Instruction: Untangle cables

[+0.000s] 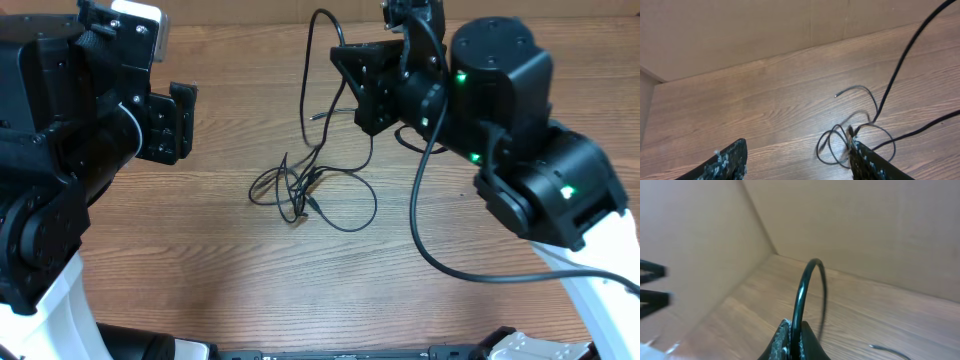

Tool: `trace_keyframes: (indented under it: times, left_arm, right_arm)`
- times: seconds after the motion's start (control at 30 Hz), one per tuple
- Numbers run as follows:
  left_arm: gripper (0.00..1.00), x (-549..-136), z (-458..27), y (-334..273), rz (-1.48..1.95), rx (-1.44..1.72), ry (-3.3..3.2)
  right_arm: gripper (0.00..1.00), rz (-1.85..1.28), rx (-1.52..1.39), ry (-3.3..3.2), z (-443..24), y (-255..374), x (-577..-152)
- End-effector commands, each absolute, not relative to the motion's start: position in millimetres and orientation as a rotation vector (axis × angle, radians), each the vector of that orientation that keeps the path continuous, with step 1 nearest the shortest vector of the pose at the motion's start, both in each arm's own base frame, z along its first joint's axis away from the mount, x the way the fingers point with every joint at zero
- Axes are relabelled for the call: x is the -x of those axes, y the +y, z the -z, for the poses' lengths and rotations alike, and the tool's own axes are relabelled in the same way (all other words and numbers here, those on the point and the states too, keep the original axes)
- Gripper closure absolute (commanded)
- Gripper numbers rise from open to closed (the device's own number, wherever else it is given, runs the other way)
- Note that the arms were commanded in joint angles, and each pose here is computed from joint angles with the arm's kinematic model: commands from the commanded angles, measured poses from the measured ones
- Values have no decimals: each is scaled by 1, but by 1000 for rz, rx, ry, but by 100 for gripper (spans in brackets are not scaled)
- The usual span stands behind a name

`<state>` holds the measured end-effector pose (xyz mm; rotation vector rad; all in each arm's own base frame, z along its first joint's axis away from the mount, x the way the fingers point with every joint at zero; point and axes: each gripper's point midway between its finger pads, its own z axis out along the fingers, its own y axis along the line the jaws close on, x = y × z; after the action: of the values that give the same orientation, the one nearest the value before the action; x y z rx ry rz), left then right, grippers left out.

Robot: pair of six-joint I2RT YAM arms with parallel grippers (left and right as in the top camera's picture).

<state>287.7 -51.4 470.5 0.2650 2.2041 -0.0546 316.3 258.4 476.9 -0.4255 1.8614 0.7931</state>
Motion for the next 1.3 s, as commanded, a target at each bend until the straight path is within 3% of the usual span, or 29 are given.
trace_keyframes:
  times: [0.0, 0.27, 0.57, 0.9, 1.27]
  left_arm:
    - [35, -288, -468, -55, 60, -297, 2209]
    - [36, -288, -468, -55, 60, -297, 2209]
    - [36, -288, -468, -55, 60, -297, 2209]
    - [37, -288, -468, -55, 61, -298, 2209]
    - [40, -287, -468, -64, 117, -326, 2205]
  right_arm:
    - [96, -966, 513, 1619, -565, 252, -264]
    - [96, -861, 455, 1357, -659, 198, -217]
    - [96, -576, 246, 1336, -677, 134, -218]
    - [96, -367, 278, 1490, -629, 155, -300]
    - [96, -174, 83, 1485, -612, 29, -426]
